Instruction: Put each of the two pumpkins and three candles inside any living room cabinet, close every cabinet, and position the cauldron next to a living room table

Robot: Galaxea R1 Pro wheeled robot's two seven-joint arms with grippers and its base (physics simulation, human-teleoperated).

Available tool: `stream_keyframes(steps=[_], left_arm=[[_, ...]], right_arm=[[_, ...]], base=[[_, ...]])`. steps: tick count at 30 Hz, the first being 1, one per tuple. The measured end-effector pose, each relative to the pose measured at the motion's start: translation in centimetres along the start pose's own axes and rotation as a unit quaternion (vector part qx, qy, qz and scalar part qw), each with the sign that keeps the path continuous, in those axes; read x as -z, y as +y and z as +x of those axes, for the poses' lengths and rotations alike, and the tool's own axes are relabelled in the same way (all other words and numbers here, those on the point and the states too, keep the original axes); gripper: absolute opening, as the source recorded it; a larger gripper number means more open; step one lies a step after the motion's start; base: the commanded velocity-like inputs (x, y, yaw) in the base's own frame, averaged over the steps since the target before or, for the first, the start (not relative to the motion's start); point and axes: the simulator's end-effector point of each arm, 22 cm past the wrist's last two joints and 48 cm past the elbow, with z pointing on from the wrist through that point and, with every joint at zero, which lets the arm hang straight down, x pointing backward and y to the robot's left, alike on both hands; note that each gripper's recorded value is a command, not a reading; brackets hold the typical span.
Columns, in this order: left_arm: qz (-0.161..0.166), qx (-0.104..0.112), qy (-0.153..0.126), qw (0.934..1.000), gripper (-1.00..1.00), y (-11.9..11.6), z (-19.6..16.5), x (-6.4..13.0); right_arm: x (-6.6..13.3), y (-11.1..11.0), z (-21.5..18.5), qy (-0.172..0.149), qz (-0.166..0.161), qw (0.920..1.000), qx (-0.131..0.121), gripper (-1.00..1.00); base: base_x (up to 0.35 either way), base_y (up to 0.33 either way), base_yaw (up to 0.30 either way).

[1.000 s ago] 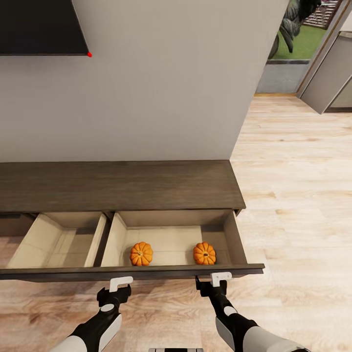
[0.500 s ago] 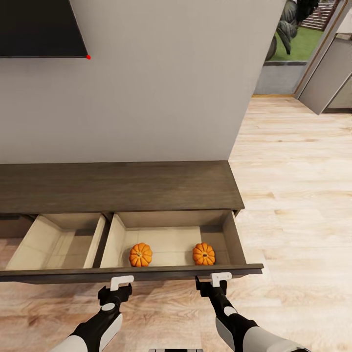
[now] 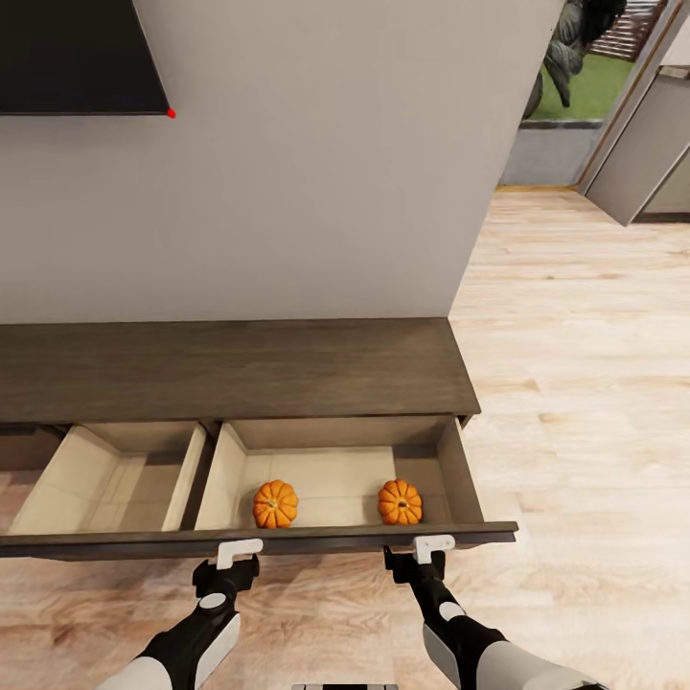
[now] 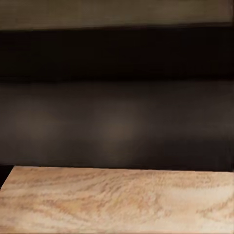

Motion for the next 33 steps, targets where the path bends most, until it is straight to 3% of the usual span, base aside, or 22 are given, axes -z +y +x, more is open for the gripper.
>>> stream_keyframes(steps=[33], left_arm=[[0.001,0.0,-0.001,1.0,1.0,-0.04,-0.07,0.0]], right_arm=[[-0.04,-0.07,-0.16,-0.002,0.0,1.0,0.002,1.0]], base=[[0.327,0.0,0.0]])
